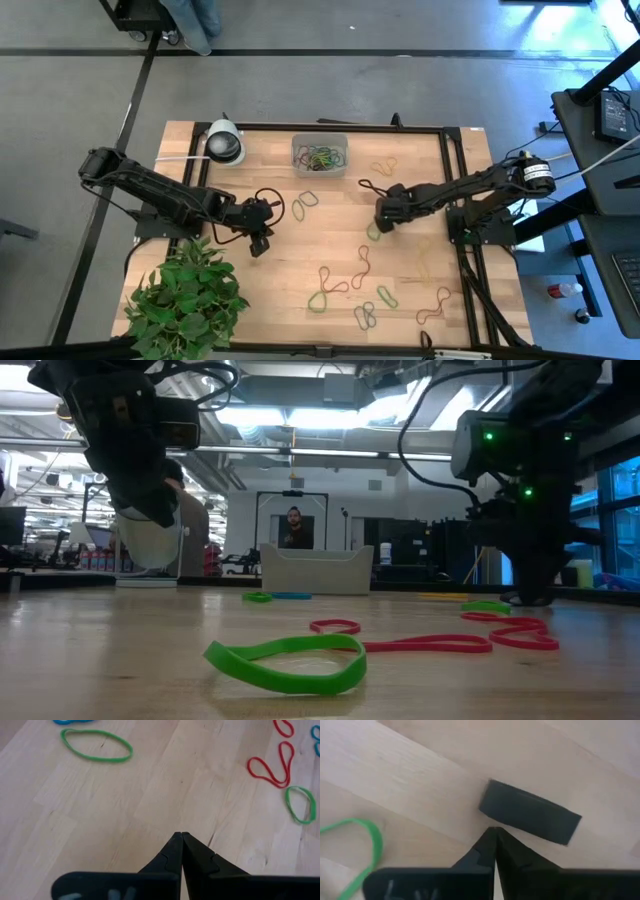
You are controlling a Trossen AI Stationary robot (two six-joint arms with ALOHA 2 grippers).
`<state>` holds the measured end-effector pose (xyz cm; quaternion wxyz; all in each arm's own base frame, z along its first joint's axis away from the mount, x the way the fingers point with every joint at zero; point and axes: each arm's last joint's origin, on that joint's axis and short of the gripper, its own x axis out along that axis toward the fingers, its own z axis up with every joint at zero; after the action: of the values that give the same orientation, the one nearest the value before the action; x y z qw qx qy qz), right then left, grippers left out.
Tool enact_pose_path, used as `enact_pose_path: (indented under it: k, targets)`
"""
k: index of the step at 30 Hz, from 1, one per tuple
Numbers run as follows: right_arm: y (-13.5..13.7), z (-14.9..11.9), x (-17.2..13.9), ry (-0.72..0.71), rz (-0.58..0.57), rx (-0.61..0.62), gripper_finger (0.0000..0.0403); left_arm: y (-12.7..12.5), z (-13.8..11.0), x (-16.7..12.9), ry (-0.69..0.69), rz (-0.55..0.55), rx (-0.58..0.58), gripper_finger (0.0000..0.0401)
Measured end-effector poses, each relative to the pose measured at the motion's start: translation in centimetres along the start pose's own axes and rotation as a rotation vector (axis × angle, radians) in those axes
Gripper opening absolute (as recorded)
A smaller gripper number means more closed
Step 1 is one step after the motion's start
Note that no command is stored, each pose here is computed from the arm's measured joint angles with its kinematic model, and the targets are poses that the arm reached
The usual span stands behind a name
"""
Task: Pick and place rubber bands into bin
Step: Put the black rubber band into the white bin
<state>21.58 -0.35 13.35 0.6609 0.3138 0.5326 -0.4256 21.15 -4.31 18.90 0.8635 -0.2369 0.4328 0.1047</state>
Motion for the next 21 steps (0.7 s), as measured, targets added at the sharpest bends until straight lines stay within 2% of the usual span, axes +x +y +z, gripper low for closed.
enact_pose_path:
  k: [3,6,11,17,21]
  targets:
    - [0.1,0.1,-0.2,-0.004,0.007,0.002,0.0004,0.0,0.0,0.0,0.0,0.001,0.0,0.0001]
    - [0.4,0.2,-0.4,0.0,0.02,-0.006,0.0015,0.0,0.0,0.0,0.0,0.0,0.0,0.0001]
    - [1.1,0.8,-1.8,0.051,0.064,-0.119,0.0039,0.0,0.0,0.0,0.013,-0.015,0.0,0.0001]
    - [1.3,2.0,-5.2,0.001,-0.001,-0.25,0.0065,-0.1,0.0,0.0,0.012,-0.016,-0.001,0.0001]
    - [0.4,3.1,-5.4,-0.016,-0.073,-0.328,0.0099,-0.1,0.0,0.0,0.012,-0.017,-0.001,0.0001]
